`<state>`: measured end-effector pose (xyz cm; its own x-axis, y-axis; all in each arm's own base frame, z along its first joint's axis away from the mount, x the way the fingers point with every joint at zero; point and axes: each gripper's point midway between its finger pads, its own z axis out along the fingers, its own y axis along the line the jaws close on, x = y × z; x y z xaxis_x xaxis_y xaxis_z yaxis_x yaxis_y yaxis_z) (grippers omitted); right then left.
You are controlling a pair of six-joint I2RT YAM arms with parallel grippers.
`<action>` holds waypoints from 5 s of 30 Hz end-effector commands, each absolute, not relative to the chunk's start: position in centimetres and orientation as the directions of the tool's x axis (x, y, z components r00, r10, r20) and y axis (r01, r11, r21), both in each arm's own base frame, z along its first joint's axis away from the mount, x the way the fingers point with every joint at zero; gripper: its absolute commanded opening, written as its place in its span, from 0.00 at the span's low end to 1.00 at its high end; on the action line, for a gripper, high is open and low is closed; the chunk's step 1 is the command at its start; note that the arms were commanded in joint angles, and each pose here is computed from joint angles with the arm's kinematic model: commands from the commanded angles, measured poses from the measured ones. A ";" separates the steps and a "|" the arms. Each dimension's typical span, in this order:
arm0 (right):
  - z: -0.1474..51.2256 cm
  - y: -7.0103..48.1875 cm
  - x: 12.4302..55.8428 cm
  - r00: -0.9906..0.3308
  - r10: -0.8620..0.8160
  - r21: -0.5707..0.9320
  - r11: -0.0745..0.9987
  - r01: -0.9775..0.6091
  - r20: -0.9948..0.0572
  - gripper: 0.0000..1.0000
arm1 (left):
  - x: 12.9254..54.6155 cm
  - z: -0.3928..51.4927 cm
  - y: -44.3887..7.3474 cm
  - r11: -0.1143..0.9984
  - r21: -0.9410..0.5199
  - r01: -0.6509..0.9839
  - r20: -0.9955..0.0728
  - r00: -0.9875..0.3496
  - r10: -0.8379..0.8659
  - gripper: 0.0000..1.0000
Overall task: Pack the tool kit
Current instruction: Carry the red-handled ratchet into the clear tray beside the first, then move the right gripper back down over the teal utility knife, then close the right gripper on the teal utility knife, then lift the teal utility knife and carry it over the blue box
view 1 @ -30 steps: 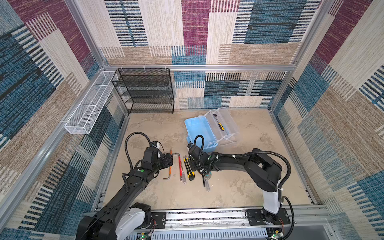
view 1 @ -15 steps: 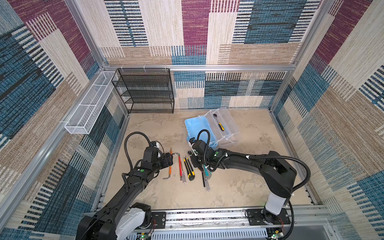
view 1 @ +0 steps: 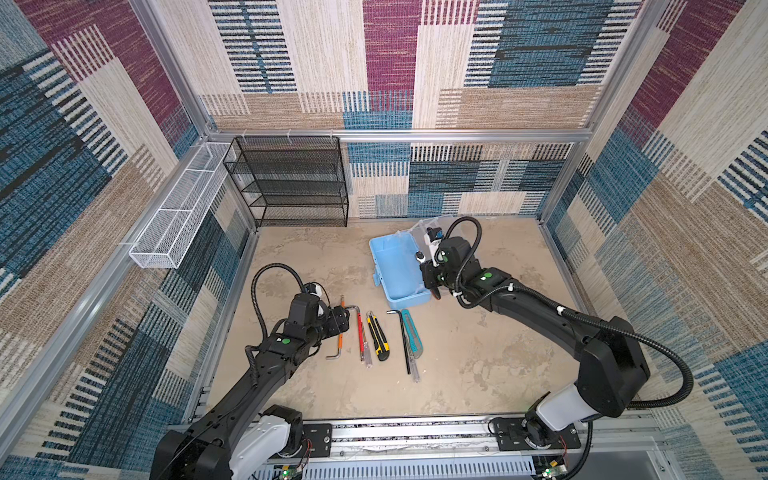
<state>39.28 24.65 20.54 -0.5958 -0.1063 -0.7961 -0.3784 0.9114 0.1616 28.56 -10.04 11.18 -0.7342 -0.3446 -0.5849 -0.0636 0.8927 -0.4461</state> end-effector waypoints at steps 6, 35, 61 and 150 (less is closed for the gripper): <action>22.3 19.1 45.4 -0.531 -0.143 0.046 0.944 -0.327 -0.835 0.09 | 28.6 11.4 -10.6 0.897 -0.439 -0.048 -0.582 -0.746 -0.325 0.83; 16.4 17.6 53.0 -0.597 -0.204 -0.034 0.958 -0.284 -0.776 0.27 | 28.3 10.3 -11.0 0.904 -0.424 -0.047 -0.559 -0.772 -0.303 0.83; 22.5 20.1 42.8 -0.551 -0.034 0.145 0.950 -0.278 -0.834 0.69 | 28.4 9.8 -9.9 0.926 -0.362 -0.107 -0.582 -0.750 -0.314 0.83; 2.9 21.7 25.3 -0.817 -0.136 0.142 0.956 -0.256 -0.560 0.22 | 28.5 10.1 -12.8 0.963 -0.268 0.006 -0.569 -0.808 -0.153 0.88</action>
<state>25.66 20.89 2.43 -0.8245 -0.1151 -0.5541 -0.2098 0.9715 0.1104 28.49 -12.60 10.01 -0.8032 -0.1764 -0.5690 -0.0141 0.9605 -0.2779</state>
